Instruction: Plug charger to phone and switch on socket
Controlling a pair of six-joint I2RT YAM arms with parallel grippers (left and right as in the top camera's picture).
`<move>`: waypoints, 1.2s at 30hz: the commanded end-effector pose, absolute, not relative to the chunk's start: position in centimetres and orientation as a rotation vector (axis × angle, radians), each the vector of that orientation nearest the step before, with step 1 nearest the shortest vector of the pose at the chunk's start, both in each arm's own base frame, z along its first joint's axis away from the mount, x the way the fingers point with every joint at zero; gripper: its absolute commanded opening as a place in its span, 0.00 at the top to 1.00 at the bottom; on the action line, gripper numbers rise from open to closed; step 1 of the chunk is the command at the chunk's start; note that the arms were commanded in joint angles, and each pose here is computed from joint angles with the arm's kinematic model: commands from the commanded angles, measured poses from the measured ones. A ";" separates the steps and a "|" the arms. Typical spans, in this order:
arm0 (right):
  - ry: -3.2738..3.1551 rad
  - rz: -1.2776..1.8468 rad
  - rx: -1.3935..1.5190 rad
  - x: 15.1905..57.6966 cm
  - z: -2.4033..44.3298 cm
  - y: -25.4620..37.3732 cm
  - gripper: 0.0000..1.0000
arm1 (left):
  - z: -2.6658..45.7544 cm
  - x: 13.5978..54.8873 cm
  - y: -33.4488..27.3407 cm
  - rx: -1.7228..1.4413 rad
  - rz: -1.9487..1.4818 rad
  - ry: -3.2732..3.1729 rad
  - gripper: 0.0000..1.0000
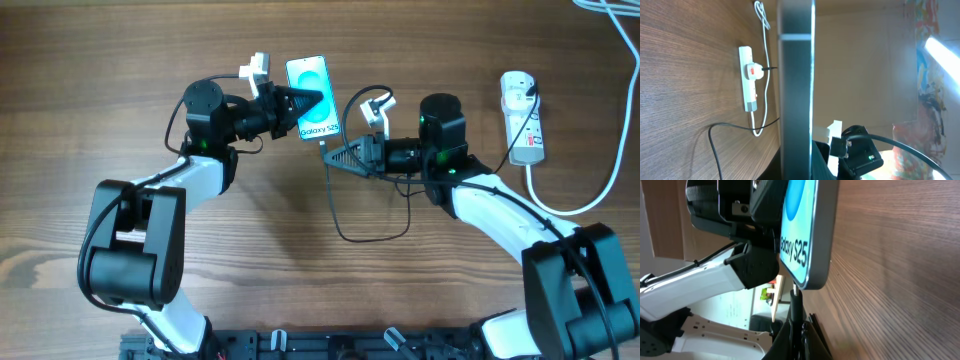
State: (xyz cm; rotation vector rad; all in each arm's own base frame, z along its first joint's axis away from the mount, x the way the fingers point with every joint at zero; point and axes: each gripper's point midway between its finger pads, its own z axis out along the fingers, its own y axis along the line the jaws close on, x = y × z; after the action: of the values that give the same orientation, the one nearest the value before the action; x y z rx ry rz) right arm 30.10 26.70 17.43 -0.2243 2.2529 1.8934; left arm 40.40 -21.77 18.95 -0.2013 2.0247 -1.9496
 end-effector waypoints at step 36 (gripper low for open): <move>2.245 1.902 -0.206 30.2 17.8 26.5 0.96 | 19.7 40.3 -22.5 -0.153 -1.960 2.014 0.96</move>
State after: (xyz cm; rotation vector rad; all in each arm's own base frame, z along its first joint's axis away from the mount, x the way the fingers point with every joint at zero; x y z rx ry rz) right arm 30.30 26.58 17.60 -0.2077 2.2497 1.8992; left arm 40.15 -22.22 18.95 -0.1905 2.0301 -1.9562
